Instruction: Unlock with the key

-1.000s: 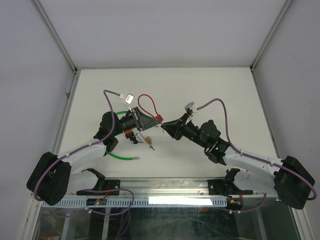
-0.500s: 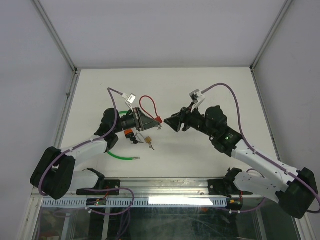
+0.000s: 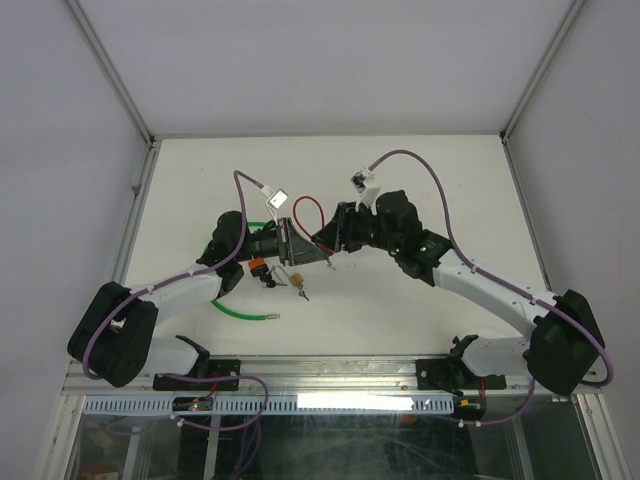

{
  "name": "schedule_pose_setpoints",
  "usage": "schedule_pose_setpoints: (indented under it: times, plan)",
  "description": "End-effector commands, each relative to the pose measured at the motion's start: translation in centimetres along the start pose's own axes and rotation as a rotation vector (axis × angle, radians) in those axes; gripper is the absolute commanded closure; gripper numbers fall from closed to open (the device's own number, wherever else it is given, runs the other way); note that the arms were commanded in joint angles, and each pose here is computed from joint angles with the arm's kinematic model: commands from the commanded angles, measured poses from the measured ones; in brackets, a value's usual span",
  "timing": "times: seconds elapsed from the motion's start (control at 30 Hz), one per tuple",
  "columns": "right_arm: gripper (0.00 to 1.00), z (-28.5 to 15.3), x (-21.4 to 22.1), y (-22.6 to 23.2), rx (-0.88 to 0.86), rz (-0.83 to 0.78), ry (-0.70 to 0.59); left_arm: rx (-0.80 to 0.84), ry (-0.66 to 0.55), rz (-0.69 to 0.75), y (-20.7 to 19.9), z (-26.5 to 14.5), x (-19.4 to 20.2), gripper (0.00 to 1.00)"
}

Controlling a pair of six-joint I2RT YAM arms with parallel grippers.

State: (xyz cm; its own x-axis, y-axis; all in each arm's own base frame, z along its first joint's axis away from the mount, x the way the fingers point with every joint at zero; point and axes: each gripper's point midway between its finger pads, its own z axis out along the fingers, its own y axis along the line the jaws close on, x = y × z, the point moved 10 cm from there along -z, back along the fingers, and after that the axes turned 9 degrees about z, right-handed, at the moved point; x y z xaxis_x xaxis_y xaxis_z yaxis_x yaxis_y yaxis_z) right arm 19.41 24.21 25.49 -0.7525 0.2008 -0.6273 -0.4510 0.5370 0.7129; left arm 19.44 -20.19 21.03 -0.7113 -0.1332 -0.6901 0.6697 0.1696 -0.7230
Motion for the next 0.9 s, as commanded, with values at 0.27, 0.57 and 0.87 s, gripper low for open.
schedule_pose_setpoints:
  times: [0.27,0.57,0.87]
  plan:
    - [1.0,-1.6,-4.5,0.6,-0.02,-0.011,-0.197,0.138,0.091,0.096,-1.6,1.8,-0.2,1.0]
    - [1.0,-4.3,-6.0,0.0,-0.038,-0.017,-0.4,0.147,0.157,0.088,-2.0,2.4,1.0,1.0]
    - [1.0,-5.0,-3.1,-0.8,-0.14,0.111,-0.407,0.123,-0.082,0.027,-3.2,2.4,-0.5,0.82]
